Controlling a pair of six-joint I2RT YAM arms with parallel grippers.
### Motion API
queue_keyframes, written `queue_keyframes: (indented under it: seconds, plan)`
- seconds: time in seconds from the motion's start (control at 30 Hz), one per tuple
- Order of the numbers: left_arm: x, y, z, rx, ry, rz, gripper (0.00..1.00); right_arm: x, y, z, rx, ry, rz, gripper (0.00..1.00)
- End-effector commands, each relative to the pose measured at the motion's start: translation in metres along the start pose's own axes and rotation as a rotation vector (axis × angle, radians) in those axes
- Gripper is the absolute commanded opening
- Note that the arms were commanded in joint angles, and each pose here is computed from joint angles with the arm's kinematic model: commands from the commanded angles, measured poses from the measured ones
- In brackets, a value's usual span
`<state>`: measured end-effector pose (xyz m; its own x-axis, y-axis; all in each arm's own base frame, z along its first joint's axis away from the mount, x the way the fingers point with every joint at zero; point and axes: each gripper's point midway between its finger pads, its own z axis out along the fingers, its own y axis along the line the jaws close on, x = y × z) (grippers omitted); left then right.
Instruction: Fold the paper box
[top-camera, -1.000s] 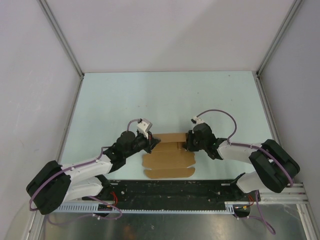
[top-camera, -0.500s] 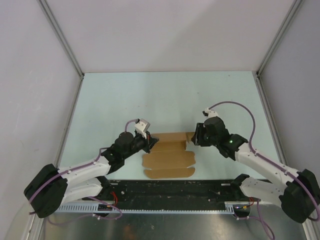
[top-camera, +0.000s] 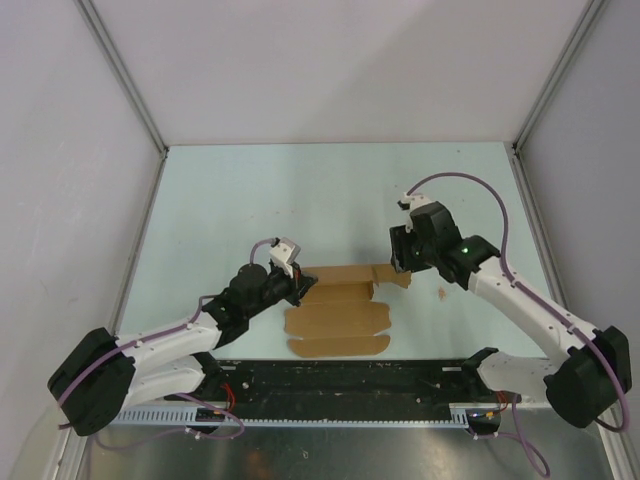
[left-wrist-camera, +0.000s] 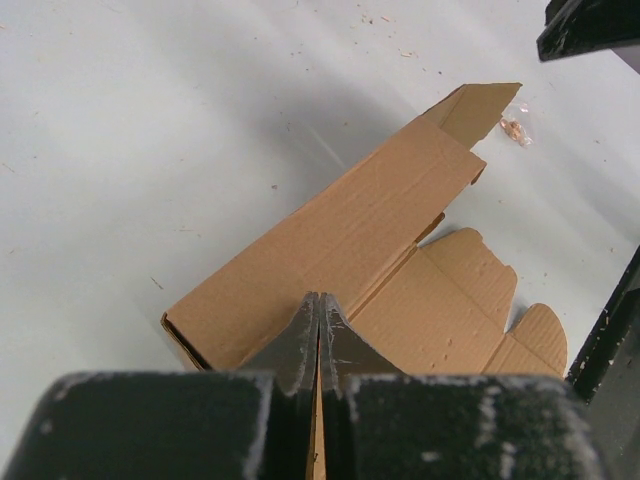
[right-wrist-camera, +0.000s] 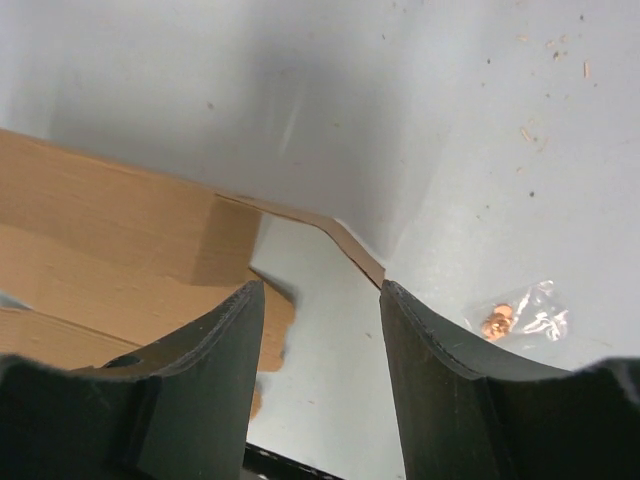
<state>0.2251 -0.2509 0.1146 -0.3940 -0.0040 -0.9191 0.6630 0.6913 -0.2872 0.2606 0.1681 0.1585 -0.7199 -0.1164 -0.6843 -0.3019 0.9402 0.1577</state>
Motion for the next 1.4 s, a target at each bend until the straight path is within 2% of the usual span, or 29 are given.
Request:
queue_keyframes:
  seconds: [0.0,0.27,0.77,1.37]
  plan:
    - [-0.012,-0.005,0.002,0.020,-0.030,0.008,0.00,0.005,-0.012,0.002,0.012,0.059,-0.172,0.55]
    - [-0.013,-0.006,0.002,0.021,-0.031,0.009,0.00,-0.002,-0.010,0.005,-0.063,0.035,-0.296,0.54]
    - [-0.012,-0.005,0.001,0.018,-0.032,0.010,0.00,0.021,-0.018,0.044,-0.088,0.161,-0.294,0.50]
    - [-0.010,-0.004,0.000,0.014,-0.029,0.013,0.00,0.034,-0.018,0.047,-0.095,0.222,-0.216,0.32]
